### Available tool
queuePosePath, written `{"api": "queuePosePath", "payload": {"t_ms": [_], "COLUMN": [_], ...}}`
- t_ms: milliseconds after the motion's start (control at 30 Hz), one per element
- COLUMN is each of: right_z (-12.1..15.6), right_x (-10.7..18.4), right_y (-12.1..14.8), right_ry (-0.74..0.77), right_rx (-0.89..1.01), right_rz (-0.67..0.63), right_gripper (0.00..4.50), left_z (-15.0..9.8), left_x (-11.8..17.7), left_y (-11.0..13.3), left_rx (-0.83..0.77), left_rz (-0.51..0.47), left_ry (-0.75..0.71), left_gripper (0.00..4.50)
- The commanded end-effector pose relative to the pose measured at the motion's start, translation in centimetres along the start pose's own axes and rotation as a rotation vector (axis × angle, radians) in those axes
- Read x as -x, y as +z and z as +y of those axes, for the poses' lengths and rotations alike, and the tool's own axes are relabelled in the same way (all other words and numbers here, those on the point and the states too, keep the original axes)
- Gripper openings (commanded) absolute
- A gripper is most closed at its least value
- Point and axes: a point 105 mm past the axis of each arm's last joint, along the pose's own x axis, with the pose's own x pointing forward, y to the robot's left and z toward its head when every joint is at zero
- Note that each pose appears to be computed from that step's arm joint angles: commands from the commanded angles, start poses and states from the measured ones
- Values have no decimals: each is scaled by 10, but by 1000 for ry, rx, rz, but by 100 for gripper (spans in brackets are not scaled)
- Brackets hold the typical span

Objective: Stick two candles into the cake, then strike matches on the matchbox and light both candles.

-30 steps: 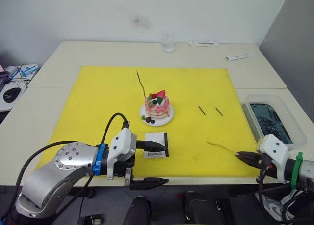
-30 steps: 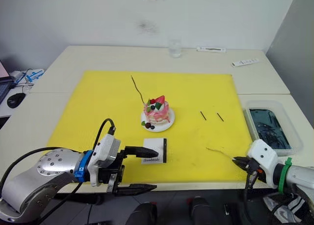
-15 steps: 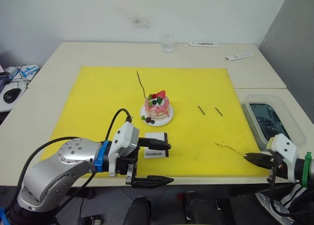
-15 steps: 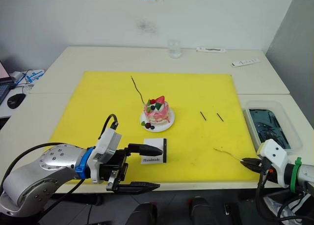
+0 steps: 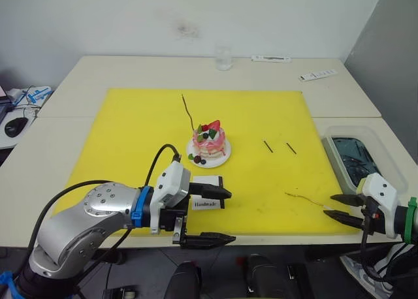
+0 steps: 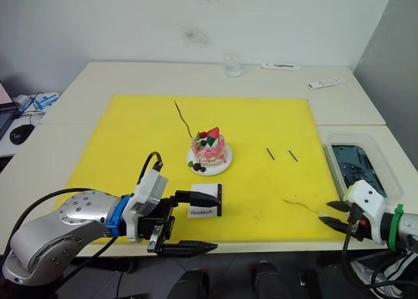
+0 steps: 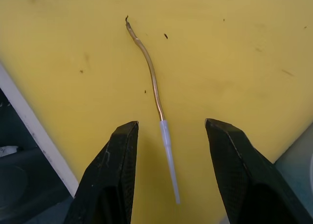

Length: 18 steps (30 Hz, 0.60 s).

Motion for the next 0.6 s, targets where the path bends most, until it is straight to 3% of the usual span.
{"api": "queuePosePath", "payload": {"t_ms": [33,167,367,600], "right_z": [0,-5,-2,-9], "right_x": [13,14,5,-16], "right_y": [31,31,26,22], "right_ry": [21,8,77,105], "right_rx": [110,135,173,242], "right_rz": [39,229,408,452], "right_gripper": [233,233,233,233], "left_z": [-2,-2,-5,-7], "left_x": [0,-4,-12,-18], "left_y": [1,-3,-8,-12], "left_rx": [-30,-40,-56,-68], "left_rz": [12,24,23,16], "left_ry": [-4,-4,-10,1], "left_gripper": [450,450,450,450]}}
